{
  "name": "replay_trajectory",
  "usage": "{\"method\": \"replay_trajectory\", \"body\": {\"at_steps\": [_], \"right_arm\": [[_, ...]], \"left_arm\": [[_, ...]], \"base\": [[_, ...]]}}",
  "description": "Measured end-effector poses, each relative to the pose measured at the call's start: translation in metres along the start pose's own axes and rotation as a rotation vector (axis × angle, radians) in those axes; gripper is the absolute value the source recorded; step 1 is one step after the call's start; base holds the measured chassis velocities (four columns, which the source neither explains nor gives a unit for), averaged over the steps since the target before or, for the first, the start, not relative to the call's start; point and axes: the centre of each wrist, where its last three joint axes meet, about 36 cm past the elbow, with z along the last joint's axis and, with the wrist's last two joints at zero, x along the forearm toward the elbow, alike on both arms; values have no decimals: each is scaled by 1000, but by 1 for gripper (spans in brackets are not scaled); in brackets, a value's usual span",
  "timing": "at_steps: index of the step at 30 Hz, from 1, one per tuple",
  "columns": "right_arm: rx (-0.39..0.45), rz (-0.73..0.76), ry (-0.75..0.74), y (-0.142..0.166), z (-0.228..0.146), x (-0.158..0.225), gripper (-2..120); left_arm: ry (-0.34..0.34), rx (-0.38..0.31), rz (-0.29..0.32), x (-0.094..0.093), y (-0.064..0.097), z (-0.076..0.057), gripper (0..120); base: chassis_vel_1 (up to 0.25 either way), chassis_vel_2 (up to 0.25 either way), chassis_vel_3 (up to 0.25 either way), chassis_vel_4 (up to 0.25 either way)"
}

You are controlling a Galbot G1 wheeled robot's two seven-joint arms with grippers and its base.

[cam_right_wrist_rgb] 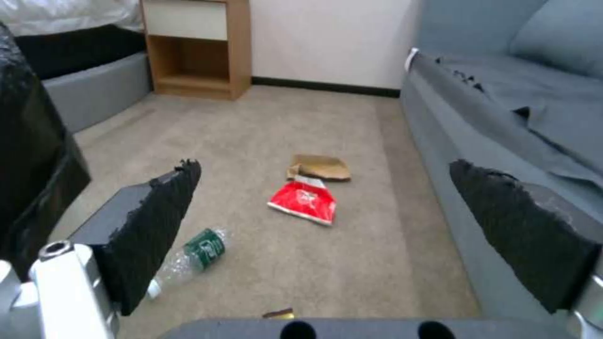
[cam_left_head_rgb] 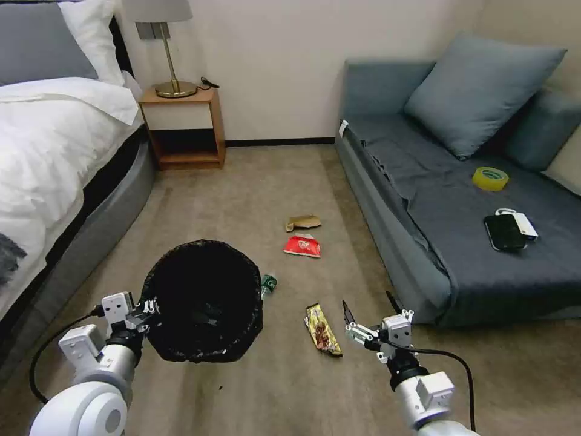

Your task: Pick up the trash bin, then pick up the garbage on the floor and place it into the trash bin.

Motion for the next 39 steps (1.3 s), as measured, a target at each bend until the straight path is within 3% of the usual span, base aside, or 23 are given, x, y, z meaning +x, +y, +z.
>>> {"method": "replay_trajectory", "body": {"at_steps": [24,30,39], "right_arm": [[-8,-35,26,4,24,-17,100],[62,-78,48,-4,44,-29,100],[263,-252,294,-39,80,-55,100]], "left_arm": [[1,13,-8,-7,4,3,4],[6,17,-4,-7,4,5,4],[19,24,4,-8,6,14,4]], "base": [[-57,58,60,-56],[-8,6,6,-13],[0,0,0,0]]}}
